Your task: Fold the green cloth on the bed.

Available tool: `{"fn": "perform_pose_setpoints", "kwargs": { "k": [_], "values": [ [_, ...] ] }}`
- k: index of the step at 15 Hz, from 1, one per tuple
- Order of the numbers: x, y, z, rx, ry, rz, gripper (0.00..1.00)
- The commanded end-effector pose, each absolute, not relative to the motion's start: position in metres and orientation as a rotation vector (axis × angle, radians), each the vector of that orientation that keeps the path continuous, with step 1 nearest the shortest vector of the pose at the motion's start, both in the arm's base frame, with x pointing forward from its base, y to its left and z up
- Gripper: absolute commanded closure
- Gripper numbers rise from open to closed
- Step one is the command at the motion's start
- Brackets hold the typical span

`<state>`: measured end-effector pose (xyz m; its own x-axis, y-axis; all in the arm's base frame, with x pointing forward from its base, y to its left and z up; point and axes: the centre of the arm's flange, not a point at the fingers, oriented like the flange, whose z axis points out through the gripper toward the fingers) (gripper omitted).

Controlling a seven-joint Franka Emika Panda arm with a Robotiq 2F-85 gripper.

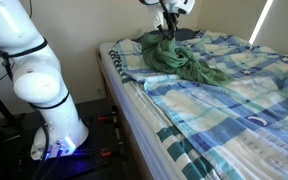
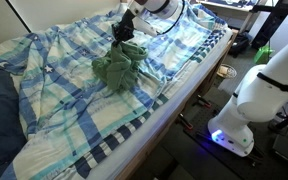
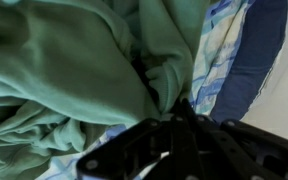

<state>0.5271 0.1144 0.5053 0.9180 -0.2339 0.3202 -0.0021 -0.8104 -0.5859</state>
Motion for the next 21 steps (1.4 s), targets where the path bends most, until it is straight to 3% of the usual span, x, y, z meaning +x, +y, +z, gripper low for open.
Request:
{"fn": "perform_pose_setpoints", "kwargs": {
  "k": [1,11,21],
  "values": [
    [0.564,0.119,0.499,-2.418,0.141,-0.508,0.99],
    [0.614,0.133,0.448,-2.358,0.124,-0.512,0.99],
    [0.628,0.125,0.404,-2.395,0.174,-0.452,0.99]
  ]
}}
